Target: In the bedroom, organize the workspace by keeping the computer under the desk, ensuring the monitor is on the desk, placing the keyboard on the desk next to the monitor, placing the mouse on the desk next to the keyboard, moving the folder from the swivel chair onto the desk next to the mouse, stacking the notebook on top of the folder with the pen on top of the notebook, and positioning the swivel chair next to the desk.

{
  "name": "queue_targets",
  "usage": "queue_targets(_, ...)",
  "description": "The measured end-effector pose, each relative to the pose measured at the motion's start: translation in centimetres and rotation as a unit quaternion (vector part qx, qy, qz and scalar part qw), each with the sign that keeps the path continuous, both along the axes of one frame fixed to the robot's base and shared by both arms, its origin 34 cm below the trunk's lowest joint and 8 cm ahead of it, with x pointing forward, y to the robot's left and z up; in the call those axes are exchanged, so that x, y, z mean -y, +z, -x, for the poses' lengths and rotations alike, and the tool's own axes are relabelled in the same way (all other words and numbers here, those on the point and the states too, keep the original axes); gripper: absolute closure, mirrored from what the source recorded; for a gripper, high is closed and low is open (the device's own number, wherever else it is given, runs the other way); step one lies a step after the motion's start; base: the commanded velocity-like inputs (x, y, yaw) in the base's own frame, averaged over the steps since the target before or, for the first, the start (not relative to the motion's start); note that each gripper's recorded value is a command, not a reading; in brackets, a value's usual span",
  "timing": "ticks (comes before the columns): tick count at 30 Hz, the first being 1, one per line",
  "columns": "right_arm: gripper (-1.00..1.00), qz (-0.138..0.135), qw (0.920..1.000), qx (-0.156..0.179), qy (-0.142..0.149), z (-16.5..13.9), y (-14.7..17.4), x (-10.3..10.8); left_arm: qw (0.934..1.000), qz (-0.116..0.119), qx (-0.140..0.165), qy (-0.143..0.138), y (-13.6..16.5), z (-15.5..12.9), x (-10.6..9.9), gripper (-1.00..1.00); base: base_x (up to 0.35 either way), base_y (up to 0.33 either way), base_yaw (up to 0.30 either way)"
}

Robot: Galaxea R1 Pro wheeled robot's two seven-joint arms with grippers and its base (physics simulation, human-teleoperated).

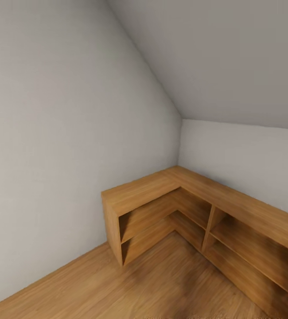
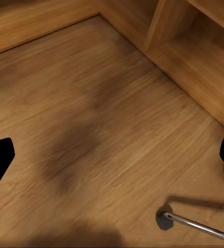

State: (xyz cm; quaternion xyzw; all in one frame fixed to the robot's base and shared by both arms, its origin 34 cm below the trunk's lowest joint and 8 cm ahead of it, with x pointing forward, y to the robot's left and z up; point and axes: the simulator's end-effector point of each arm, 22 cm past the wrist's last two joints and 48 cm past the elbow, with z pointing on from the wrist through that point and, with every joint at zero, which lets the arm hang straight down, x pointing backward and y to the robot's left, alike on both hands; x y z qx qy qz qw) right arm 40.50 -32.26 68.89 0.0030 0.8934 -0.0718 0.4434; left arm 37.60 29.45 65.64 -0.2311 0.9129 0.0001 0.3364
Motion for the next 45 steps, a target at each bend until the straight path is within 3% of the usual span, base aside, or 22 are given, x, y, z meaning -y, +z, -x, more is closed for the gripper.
queue_targets(17,-1.0,0.0,0.9999,-0.013,0.0,0.8,-0.7,0.0,0.9999,0.0,-0.012,0.0,-0.6,0.8,0.0,-1.0,0.038,0.002,-0.114)
queue_targets(45,-1.0,0.0,0.9994,-0.035,0.0,2.1,-1.9,0.0,0.9994,0.0,-0.034,-0.001,-1.6,2.3,0.0,-1.0,0.313,0.0,-0.076)
